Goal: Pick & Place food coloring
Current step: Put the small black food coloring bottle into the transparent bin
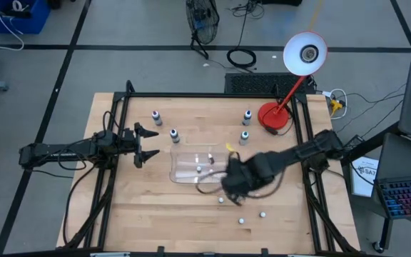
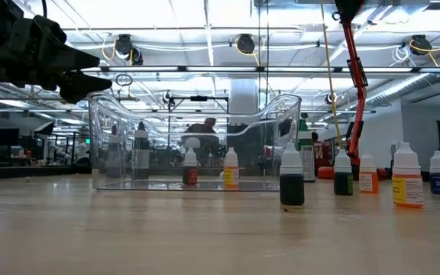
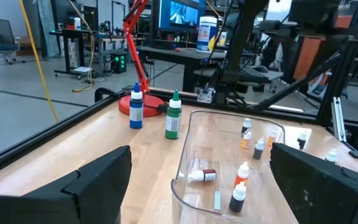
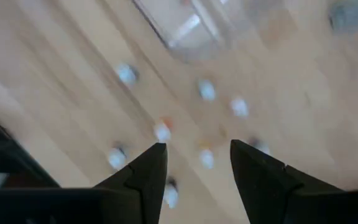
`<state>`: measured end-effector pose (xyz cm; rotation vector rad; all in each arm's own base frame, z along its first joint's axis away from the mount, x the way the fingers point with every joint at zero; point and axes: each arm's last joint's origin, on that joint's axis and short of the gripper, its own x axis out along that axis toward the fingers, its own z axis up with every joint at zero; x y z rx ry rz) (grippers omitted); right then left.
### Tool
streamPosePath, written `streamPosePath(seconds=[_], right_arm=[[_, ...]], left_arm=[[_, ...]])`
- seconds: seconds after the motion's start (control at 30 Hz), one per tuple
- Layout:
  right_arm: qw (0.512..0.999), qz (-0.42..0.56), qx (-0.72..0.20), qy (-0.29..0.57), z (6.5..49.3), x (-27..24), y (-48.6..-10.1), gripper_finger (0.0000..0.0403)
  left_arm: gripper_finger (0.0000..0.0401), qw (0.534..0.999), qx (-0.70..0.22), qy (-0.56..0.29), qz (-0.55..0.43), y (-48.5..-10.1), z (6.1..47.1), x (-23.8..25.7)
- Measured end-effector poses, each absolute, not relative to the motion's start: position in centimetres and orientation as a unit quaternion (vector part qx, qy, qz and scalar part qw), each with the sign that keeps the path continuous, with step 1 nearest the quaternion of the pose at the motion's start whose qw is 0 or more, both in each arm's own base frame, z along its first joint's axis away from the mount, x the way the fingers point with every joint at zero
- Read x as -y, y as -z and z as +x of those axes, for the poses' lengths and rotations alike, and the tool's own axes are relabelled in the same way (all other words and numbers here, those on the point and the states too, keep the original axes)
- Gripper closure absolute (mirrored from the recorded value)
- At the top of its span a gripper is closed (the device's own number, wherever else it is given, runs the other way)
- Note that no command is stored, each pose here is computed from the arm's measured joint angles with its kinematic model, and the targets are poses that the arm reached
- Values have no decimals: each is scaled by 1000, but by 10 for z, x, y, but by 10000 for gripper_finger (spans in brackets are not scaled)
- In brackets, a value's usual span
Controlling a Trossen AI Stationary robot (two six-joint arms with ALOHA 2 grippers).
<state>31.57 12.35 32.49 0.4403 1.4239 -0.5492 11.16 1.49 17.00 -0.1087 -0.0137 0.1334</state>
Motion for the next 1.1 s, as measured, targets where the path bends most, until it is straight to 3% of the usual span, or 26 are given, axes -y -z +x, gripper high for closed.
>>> streamPosePath(seconds=[0.27, 0.57, 0.8, 1.1], right_arm=[[626, 204, -673, 338, 255, -112, -280, 239], [656, 281, -623, 321, 223, -84, -230, 239], [643, 314, -629, 304, 209, -74, -193, 239], [647, 326, -628, 284, 207, -74, -177, 239]], left_arm=[[22, 996, 7, -67, -54, -170, 112, -15], [22, 996, 7, -67, -54, -170, 112, -15], [22, 996, 7, -67, -54, -170, 112, -15], [22, 996, 7, -67, -54, -170, 112, -15]])
